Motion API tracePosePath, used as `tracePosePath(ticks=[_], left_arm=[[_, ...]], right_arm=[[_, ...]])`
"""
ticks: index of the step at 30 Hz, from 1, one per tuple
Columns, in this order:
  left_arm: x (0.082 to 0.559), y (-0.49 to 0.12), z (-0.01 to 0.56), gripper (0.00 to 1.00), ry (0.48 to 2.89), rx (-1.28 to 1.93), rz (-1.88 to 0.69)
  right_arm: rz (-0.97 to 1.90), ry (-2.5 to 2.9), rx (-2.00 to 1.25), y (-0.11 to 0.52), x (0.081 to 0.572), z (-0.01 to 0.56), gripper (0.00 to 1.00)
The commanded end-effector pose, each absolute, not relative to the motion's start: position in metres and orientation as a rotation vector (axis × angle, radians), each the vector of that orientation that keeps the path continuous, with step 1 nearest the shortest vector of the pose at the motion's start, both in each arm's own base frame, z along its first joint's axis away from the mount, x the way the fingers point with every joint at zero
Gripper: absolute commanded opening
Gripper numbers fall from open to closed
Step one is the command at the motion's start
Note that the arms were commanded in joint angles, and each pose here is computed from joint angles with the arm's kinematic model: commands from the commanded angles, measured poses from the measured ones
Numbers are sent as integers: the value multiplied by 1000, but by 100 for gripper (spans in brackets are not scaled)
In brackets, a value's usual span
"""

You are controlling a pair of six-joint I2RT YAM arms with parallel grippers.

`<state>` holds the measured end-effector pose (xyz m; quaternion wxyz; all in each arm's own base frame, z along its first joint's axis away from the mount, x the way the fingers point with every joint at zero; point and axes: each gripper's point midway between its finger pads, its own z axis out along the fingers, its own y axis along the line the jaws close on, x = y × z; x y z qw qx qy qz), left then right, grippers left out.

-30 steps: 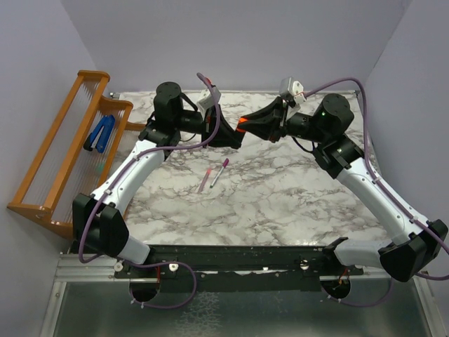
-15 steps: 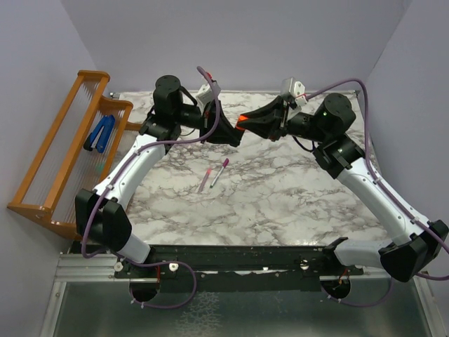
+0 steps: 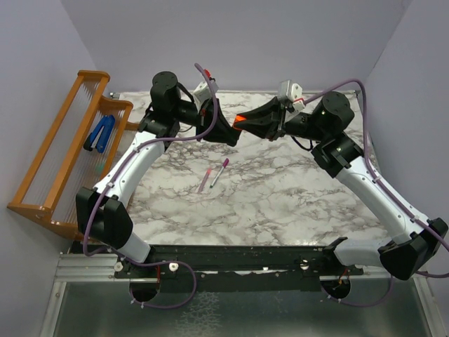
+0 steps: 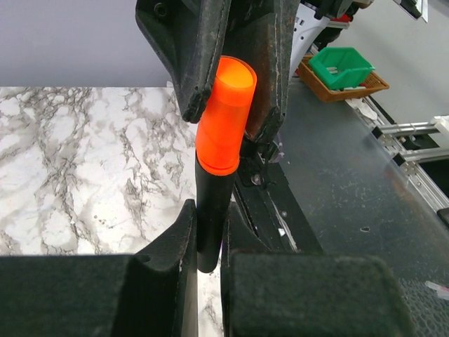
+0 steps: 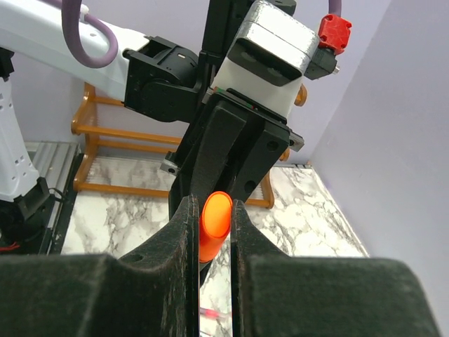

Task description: Insert the pens into the pen caps

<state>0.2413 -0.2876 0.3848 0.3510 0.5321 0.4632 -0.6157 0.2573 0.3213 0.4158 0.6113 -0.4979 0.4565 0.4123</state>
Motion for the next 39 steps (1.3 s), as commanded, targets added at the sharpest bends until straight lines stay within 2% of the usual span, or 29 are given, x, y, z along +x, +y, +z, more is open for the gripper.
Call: tracePosePath(ticks=[1,23,39], left_arm=[[210,-282,502,0,844,1408,-1314],[197,-276,521,0,786,1406,-1265],[183,-269,545,0,719,1363,-1201]], right_arm=[[1479,1927,-1396,312,163,186,1],[1479,2091,-1348,304,150,134,1],[1490,2144,-1334,307,147,116,1]])
